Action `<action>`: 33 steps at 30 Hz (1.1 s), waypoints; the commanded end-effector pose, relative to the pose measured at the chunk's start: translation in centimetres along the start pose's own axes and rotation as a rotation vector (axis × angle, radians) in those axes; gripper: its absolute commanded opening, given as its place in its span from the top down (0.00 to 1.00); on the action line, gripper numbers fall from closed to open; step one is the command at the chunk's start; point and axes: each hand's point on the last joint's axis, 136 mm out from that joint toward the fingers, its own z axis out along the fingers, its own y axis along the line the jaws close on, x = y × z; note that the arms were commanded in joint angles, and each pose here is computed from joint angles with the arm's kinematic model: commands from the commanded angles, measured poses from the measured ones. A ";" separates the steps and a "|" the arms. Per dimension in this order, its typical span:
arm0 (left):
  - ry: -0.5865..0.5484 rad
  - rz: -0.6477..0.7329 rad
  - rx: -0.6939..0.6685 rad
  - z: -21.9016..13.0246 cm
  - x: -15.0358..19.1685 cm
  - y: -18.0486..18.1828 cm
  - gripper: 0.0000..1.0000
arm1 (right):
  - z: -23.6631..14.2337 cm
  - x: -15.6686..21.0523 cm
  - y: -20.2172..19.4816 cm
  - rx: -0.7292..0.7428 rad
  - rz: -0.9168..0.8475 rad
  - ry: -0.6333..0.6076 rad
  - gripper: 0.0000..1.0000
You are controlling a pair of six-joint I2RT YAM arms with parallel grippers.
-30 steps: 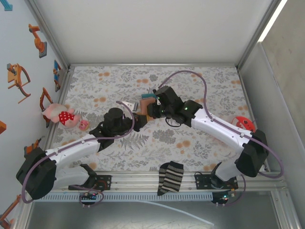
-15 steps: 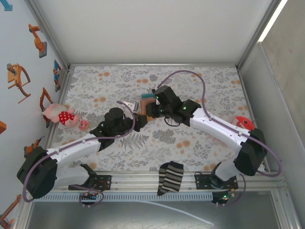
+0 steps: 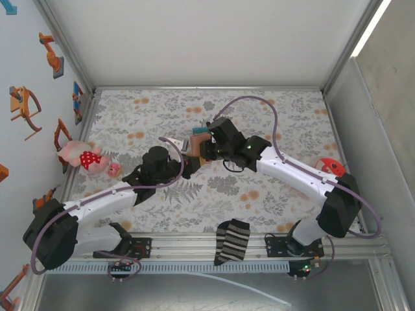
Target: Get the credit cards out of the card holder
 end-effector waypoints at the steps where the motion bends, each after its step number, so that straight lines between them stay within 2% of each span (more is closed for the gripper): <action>1: -0.110 0.059 0.089 -0.6 -3.7 -2.9 1.00 | -0.2 0.6 -1.0 0.051 -0.007 0.010 0.80; 25: -0.111 0.051 0.074 -0.5 -3.6 -2.6 1.00 | -1.3 0.3 -0.5 0.012 -0.006 -0.016 0.90; 33: -0.110 0.053 0.081 -0.7 -3.6 -2.7 1.00 | -1.5 0.3 -0.8 0.024 -0.007 -0.023 0.99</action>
